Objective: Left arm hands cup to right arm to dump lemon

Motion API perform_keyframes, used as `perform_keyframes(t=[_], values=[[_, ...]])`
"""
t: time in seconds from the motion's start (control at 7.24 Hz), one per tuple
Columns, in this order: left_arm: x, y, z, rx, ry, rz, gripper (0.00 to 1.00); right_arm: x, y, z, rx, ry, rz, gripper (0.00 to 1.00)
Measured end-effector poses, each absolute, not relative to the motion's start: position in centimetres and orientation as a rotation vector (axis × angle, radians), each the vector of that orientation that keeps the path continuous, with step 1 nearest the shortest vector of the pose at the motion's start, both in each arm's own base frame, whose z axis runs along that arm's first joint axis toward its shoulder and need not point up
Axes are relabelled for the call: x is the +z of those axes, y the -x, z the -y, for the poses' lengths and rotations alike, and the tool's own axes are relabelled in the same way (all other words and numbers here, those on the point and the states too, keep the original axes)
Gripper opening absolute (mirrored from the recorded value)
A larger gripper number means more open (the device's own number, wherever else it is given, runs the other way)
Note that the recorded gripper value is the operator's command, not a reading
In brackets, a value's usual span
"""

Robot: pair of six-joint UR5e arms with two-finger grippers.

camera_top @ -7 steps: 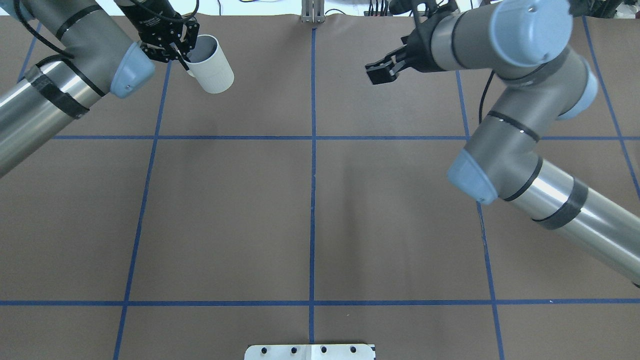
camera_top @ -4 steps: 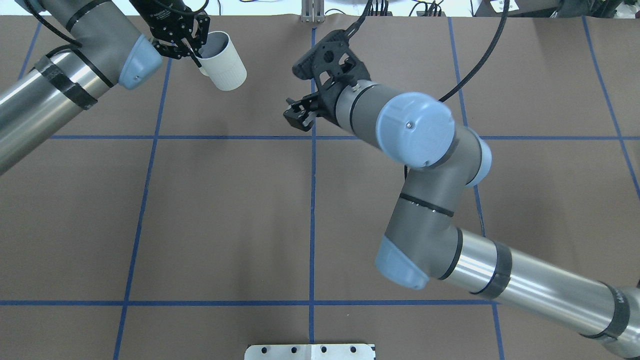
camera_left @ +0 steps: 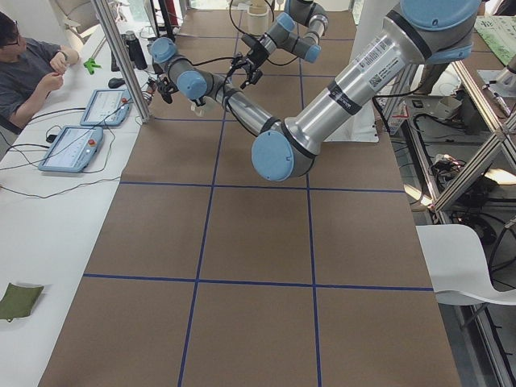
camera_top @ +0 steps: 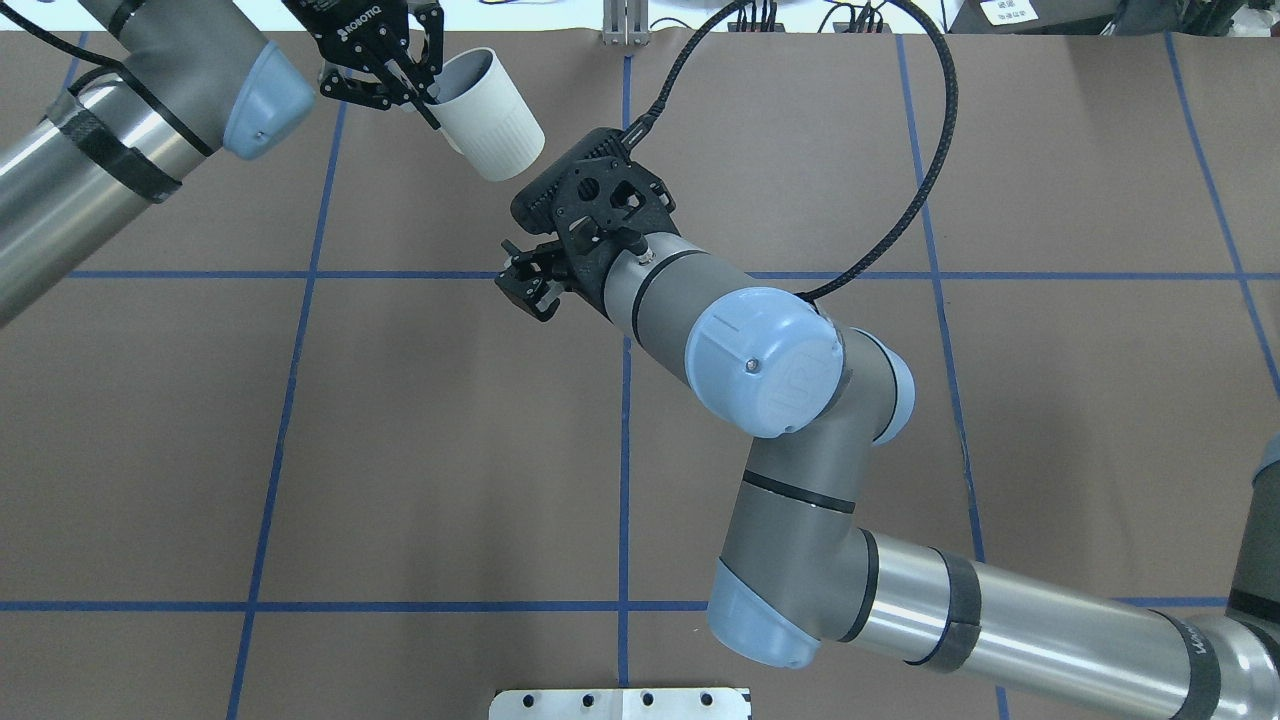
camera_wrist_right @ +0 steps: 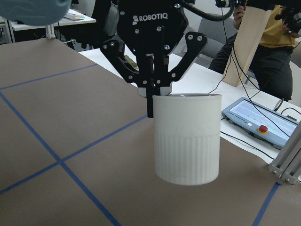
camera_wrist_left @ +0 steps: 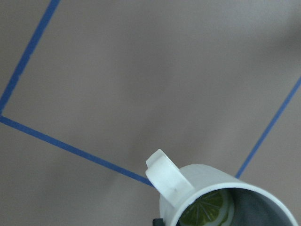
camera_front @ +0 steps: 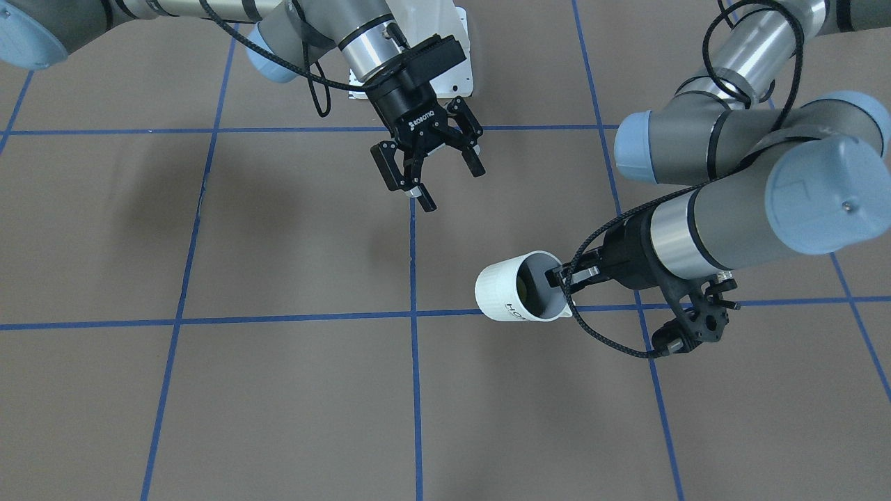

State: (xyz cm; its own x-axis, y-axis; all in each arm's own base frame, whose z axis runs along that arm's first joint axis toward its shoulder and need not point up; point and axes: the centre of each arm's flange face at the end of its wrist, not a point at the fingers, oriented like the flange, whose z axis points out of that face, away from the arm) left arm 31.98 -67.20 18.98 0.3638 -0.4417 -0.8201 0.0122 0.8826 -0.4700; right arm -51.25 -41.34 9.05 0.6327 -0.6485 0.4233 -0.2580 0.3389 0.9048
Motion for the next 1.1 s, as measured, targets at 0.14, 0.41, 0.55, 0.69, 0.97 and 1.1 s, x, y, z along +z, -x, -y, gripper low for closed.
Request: perform_keyframes(t=[0.14,0.41,0.55,0.69,0.97,1.1], values=[[18.1,-31.6,66.5,-0.28,0.428,-1.192,0.0,9.0,51.3,41.1,-0.301,-1.245,0.912,0.98],[16.7,-31.1,65.3,-0.25,0.42,-1.218,0.0,9.1,51.4,41.1,-0.291,-1.243,0.92,0.98],[16.5,-31.1,64.8,-0.242,0.417,-1.223,0.0,9.2,51.4,41.1,-0.275,-1.232,0.932,0.98],[16.4,-31.1,64.3,-0.235,0.416,-1.226,0.0,9.2,51.4,41.2,-0.262,-1.224,0.939,0.98],[16.2,-31.1,63.7,-0.227,0.413,-1.229,0.0,9.2,51.4,41.2,-0.254,-1.22,0.943,0.98],[16.0,-31.2,63.4,-0.224,0.409,-1.23,0.0,9.2,51.4,41.2,-0.253,-1.22,0.943,0.98]])
